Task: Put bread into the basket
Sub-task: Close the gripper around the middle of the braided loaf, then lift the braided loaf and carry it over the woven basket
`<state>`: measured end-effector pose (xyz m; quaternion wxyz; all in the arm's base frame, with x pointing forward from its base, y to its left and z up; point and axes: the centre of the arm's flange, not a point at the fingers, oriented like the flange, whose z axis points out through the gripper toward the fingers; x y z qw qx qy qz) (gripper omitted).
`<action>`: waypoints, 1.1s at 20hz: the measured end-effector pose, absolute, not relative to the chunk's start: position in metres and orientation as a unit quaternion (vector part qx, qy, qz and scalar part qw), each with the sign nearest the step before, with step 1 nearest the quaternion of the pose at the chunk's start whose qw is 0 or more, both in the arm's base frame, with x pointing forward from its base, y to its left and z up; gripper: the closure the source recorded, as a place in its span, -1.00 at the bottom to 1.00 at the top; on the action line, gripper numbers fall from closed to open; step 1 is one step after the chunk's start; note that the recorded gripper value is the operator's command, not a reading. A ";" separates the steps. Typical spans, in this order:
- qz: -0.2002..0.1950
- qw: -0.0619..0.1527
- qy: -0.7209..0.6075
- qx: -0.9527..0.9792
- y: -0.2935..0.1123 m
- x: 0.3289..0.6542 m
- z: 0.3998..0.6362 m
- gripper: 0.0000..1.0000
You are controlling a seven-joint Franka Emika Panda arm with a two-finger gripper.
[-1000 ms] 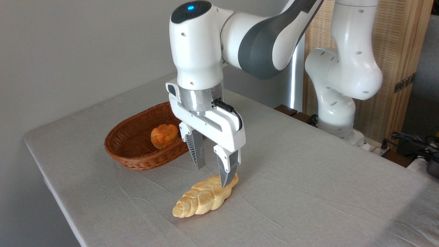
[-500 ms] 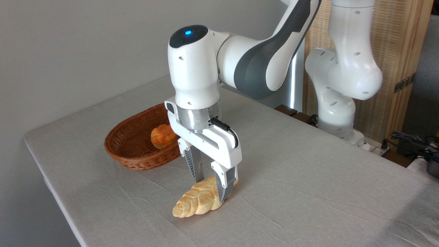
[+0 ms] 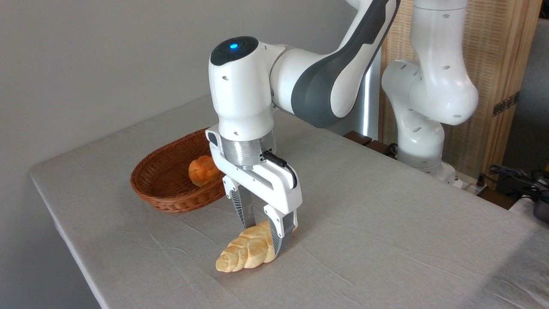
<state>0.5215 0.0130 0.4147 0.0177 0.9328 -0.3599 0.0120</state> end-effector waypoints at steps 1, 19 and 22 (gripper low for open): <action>0.012 0.018 -0.360 0.933 0.013 0.521 0.415 0.01; 0.060 0.007 -0.407 0.911 -0.065 0.533 0.511 -0.20; 0.068 0.008 -0.413 0.908 -0.137 0.523 0.528 -0.23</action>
